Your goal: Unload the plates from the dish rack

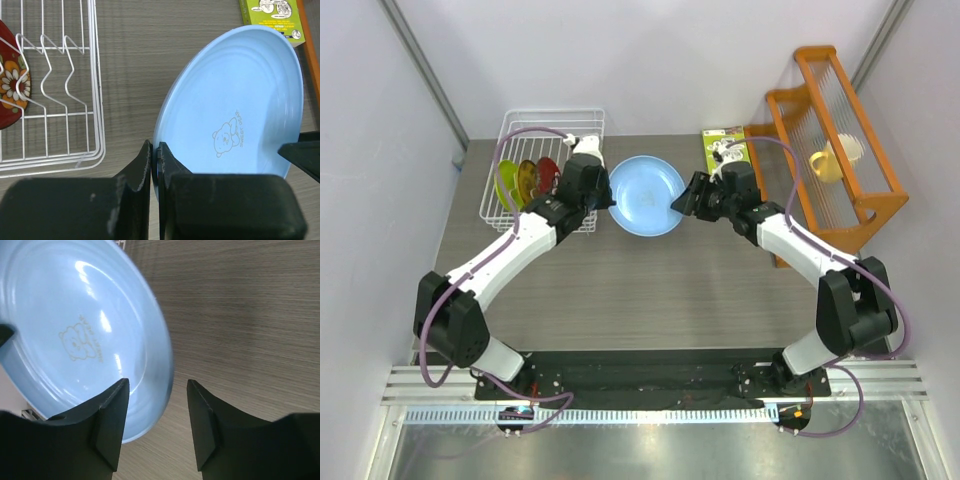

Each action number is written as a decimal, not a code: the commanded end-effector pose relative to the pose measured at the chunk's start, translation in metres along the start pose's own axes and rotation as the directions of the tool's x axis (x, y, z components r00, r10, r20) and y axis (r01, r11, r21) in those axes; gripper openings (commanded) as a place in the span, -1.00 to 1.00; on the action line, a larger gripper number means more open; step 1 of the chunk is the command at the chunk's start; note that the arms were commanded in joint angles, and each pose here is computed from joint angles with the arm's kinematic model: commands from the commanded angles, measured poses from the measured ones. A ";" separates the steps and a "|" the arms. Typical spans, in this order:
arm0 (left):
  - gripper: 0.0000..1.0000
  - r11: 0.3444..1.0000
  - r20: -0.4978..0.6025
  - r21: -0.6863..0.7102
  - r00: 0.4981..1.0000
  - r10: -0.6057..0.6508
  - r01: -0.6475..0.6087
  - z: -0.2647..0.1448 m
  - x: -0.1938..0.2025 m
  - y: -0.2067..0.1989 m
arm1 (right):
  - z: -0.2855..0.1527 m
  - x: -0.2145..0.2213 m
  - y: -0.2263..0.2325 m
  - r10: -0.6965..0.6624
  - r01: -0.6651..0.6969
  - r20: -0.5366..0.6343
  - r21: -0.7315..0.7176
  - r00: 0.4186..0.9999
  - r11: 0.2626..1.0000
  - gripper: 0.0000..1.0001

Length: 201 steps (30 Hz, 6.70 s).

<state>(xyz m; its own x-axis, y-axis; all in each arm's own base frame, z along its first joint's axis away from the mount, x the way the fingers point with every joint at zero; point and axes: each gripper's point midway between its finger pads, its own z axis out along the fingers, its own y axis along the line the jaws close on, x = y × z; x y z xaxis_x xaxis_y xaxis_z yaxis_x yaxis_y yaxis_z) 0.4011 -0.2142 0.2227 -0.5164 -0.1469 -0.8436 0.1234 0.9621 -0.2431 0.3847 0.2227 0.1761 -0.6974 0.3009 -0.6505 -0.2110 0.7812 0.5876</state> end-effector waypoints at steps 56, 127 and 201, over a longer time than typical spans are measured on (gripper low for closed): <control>0.43 0.930 0.184 -0.351 0.982 -0.044 0.108 0.040 -0.047 0.184 | -0.061 -0.022 -0.111 -0.107 0.102 -0.025 0.567 0.994 0.818 0.35; -1.00 0.661 -0.189 0.613 0.893 -0.409 0.433 -0.014 -0.020 -0.050 | 0.015 -0.023 0.038 0.080 -0.079 -0.011 -0.288 0.997 0.954 0.39; 0.70 0.902 0.185 -0.427 0.982 0.024 0.058 -0.028 -0.036 0.179 | 0.013 0.042 -0.086 -0.008 0.074 -0.344 0.181 0.939 0.981 0.32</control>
<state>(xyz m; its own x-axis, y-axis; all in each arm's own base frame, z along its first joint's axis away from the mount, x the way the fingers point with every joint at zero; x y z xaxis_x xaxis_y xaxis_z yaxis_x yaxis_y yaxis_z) 0.4084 -0.0308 0.2057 -0.3865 -0.1449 -0.9108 -0.2743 0.9610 -0.0365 0.3895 0.1742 0.0692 -0.8986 0.1530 -0.4112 -0.0721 0.8730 0.4824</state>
